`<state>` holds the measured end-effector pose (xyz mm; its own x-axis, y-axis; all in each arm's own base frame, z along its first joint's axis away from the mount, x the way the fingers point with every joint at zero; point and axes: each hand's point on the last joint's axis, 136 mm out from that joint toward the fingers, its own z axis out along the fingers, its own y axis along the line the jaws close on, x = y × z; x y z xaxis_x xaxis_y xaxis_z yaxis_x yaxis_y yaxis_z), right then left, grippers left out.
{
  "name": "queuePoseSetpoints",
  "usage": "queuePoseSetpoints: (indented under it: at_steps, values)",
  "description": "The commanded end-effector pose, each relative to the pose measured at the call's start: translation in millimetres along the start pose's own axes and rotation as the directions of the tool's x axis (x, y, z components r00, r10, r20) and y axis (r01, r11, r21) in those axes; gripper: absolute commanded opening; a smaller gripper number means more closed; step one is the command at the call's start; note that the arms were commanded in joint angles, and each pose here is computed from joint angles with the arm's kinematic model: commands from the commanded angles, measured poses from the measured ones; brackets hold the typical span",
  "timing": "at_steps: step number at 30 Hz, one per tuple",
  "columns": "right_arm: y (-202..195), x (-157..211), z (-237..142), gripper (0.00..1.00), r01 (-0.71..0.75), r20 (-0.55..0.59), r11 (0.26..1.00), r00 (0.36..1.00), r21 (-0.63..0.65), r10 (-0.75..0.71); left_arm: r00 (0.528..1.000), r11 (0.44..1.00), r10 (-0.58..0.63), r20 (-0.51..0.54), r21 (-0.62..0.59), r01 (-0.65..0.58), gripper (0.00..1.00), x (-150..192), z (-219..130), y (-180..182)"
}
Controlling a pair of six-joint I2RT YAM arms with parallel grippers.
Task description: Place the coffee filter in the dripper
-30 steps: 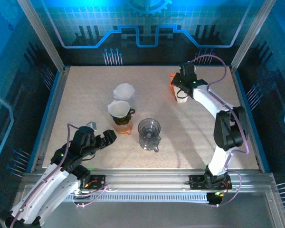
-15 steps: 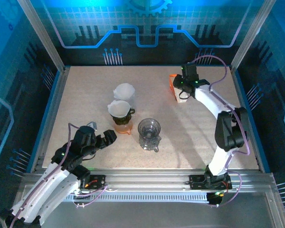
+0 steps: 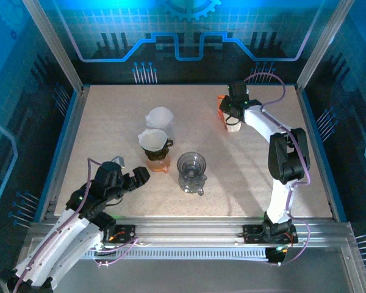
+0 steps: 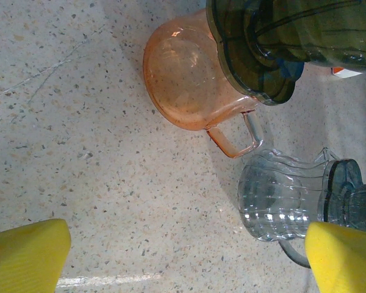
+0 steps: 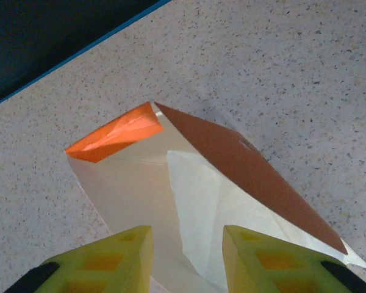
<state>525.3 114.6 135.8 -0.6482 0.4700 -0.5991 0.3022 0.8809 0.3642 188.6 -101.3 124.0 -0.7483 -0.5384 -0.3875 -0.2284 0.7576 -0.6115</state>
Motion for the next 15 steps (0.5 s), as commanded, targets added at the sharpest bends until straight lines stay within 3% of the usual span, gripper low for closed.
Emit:
queuePoseSetpoints:
  at_steps: [1, 10, 15]
  values:
    - [-2.7, -13.2, 7.2, 0.36, -0.067, 0.037, 0.998, 0.997, 0.011, 0.067, 1.000, 1.000, 0.012, 0.007, 0.028, -0.012, 0.99, -3.4, -1.2, -6.8]
    - [-8.9, -9.0, 25.8, 0.36, -0.106, 0.022, 0.992, 0.994, 0.062, 0.105, 1.000, 1.000, 0.007, 0.005, 0.025, -0.007, 0.99, -3.3, -0.1, -6.0]
    - [-15.3, -0.8, 40.9, 0.30, -0.096, -0.009, 0.989, 0.995, 0.116, 0.098, 1.000, 1.000, 0.003, -0.001, 0.027, -0.003, 0.99, -2.1, 0.6, -6.3]
